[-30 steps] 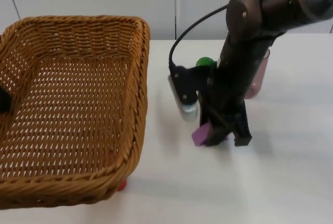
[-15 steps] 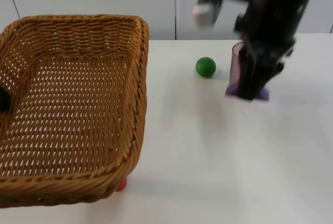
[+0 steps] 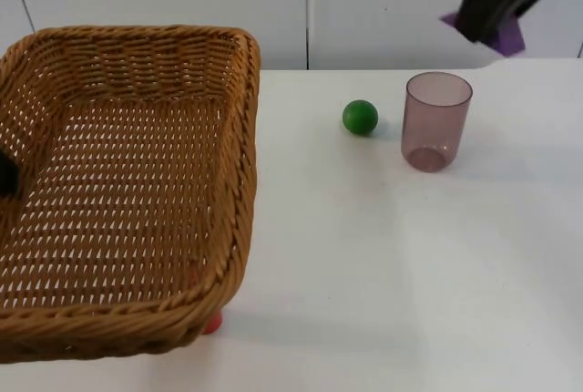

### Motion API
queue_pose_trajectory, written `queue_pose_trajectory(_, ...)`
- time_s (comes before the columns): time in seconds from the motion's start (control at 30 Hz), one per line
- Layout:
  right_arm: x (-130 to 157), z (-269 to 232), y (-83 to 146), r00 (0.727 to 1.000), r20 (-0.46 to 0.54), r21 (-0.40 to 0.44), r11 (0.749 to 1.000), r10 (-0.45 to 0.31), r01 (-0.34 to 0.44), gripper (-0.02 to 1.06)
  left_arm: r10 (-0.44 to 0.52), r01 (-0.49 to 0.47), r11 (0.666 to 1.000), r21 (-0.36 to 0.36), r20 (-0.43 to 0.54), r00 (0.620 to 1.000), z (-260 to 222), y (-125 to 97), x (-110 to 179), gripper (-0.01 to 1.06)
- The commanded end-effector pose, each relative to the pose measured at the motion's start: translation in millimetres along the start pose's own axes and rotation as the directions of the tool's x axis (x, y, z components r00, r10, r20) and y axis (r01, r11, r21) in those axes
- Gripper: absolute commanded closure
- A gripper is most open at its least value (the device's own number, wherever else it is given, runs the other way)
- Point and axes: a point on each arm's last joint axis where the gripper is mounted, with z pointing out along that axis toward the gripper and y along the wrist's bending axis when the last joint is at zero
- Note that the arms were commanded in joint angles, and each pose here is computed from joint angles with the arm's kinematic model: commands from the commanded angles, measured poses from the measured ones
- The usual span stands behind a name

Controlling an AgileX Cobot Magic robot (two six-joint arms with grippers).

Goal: Pick up the basket with the left hand and place the triangular block into the basket with the right hand.

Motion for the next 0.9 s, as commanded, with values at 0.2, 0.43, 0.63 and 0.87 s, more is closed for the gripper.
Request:
queue_pose_trajectory(0.2,-29.6,-12.4,59.7,0.977,0.202,-0.110,0.990,-0.067,0.091,1.05,-0.015,0.014,1.000,0.019,0.020,1.000,-3.2,-3.4,-1.0,1.05)
queue_pose_trajectory(0.43,-63.3,28.0,107.4,0.948,0.278,-0.131,0.972,-0.155,0.197,1.05,-0.015,0.014,1.000,0.019,0.020,1.000,-3.2,-3.4,-1.0,1.05)
queue_pose_trajectory(0.63,-81.7,75.1,137.5,0.940,0.270,-0.153,0.955,-0.208,0.255,1.00,-0.015,0.014,1.000,0.019,0.020,1.000,-3.2,-3.4,-1.0,1.05)
queue_pose_trajectory(0.87,-82.6,114.9,139.6,0.952,0.216,-0.163,0.954,-0.215,0.253,0.63,-0.015,0.014,1.000,0.019,0.020,1.000,-3.2,-3.4,-1.0,1.05)
